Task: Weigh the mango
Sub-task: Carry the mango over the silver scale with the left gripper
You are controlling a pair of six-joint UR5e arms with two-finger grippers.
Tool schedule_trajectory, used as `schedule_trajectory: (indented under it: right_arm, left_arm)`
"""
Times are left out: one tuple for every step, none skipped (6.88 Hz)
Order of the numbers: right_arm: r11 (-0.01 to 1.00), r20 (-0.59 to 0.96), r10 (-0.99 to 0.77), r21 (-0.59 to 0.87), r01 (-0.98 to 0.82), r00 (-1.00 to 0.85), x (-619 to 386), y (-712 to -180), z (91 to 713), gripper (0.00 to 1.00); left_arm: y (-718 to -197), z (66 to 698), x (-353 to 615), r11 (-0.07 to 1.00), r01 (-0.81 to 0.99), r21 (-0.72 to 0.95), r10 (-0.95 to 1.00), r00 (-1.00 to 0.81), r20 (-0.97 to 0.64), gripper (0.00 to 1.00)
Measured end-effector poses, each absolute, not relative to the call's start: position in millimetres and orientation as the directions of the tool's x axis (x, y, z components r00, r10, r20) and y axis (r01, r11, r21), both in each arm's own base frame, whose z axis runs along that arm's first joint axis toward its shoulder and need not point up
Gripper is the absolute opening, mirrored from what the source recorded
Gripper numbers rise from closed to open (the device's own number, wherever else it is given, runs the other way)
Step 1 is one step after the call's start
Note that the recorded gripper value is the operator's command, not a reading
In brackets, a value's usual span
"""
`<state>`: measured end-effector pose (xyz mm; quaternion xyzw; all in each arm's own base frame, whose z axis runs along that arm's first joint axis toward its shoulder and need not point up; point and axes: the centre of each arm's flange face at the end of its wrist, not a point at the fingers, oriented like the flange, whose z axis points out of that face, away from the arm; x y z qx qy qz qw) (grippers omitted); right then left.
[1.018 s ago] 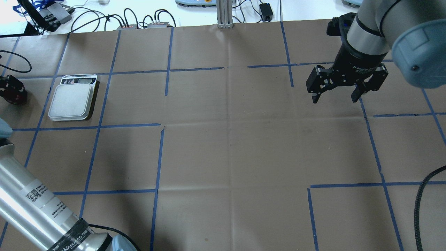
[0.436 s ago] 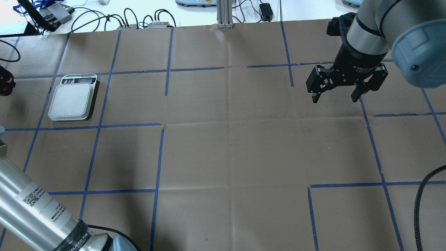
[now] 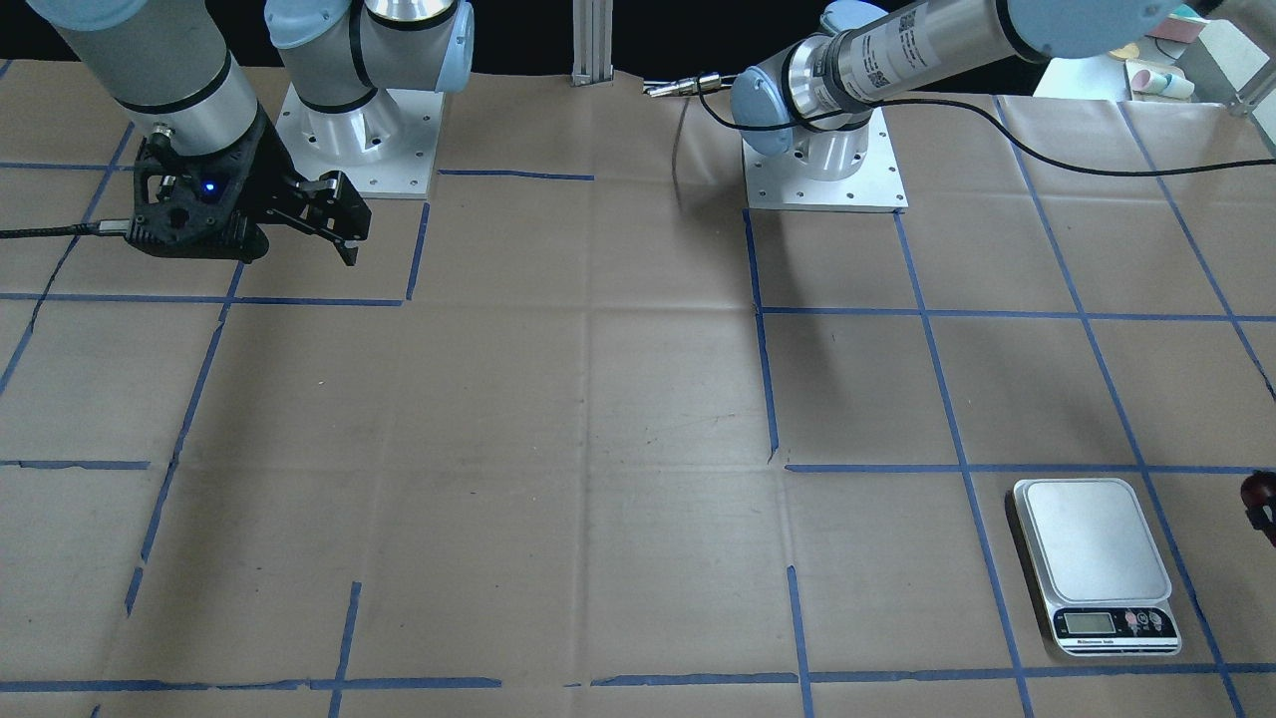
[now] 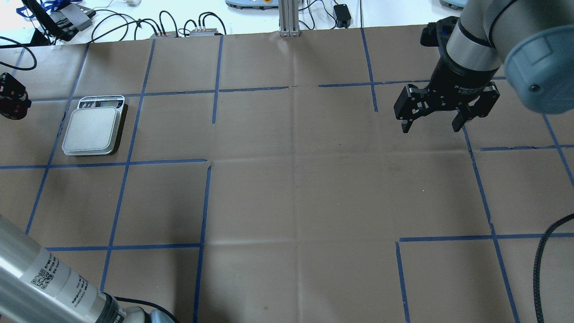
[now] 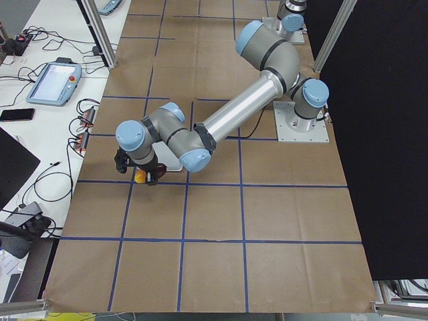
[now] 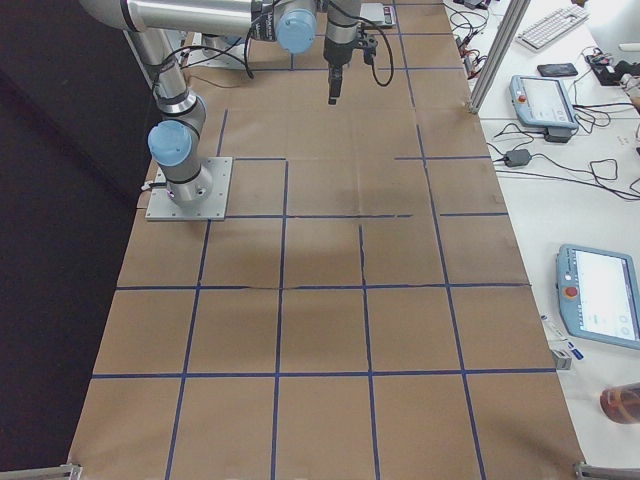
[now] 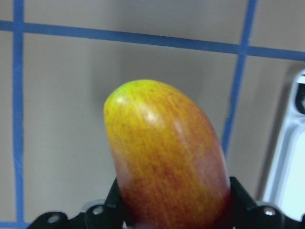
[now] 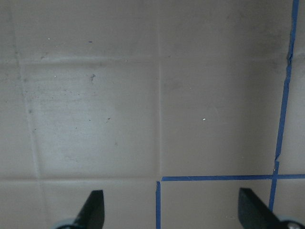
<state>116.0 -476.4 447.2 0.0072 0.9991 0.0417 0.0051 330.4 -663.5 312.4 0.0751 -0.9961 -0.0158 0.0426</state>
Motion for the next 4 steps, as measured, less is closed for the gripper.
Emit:
schedule_trajectory:
  right_arm:
    - [0.996,-0.01,0.015,0.083,0.014,-1.0,116,-476,447,1.0]
    - [0.996,-0.01,0.015,0.083,0.014,-1.0,116,-476,447,1.0]
    - [0.996,-0.01,0.015,0.083,0.014,-1.0,116,-476,447,1.0]
    - [0.996,-0.01,0.015,0.083,0.014,-1.0,116,-476,447,1.0]
  left_arm:
    - [-659,313,276,0.989,-0.14,0.045,-0.143,-0.986,0.082,0.5]
    - [-656,300,234,0.993,-0.112,0.047,-0.116,-0.99,0.081,0.51]
    - [-655,277,213,0.994,-0.094,0.049,-0.098,-0.992,0.081,0.52]
    - [-655,257,208,0.995,-0.086,0.051,-0.09,-0.993,0.082,0.53]
